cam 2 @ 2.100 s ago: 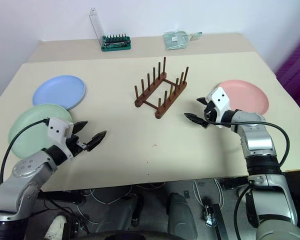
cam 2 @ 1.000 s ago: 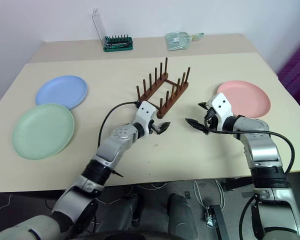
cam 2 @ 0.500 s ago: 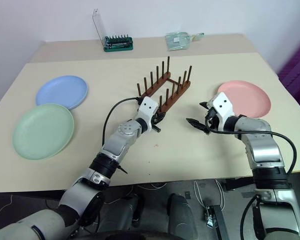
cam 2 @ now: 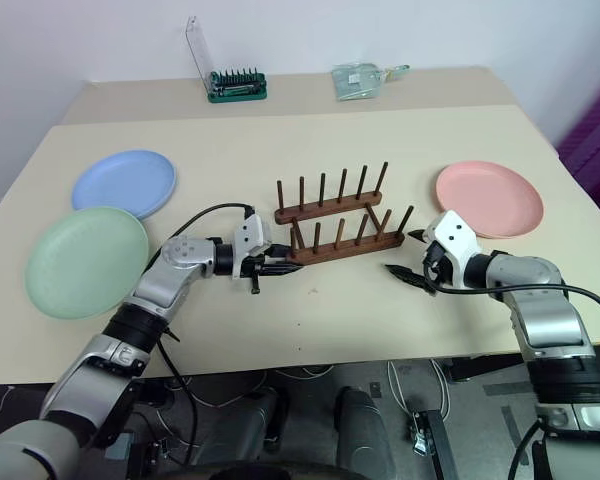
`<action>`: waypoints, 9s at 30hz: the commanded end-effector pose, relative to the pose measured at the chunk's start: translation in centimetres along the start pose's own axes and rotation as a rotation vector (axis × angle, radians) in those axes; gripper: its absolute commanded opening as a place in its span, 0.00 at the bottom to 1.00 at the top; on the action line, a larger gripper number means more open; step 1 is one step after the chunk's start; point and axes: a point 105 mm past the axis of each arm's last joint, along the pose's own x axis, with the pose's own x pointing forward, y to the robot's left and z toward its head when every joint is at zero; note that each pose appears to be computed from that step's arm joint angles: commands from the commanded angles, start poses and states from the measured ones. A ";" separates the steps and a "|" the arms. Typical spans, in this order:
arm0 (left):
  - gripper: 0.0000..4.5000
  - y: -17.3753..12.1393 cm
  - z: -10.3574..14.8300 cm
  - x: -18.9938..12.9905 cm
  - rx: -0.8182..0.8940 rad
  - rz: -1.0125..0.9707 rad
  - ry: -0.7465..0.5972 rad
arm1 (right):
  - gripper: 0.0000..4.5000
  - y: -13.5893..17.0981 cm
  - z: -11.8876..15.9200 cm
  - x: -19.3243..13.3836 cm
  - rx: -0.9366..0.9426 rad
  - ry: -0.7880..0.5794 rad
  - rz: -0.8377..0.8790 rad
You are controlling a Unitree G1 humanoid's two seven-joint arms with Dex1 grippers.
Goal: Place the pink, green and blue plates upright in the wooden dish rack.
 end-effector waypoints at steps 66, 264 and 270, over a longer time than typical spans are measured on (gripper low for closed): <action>0.07 -2.3 2.9 2.1 -0.072 0.335 -0.121 | 0.87 -9.6 0.0 -1.7 -0.336 0.243 -0.442; 0.99 4.2 5.1 -13.6 -0.330 1.068 -0.321 | 0.80 2.1 27.9 2.5 -0.351 -0.795 -0.219; 0.99 7.2 -0.5 -25.7 -0.793 1.832 -0.412 | 0.80 5.0 27.9 3.1 -0.435 -0.833 -0.087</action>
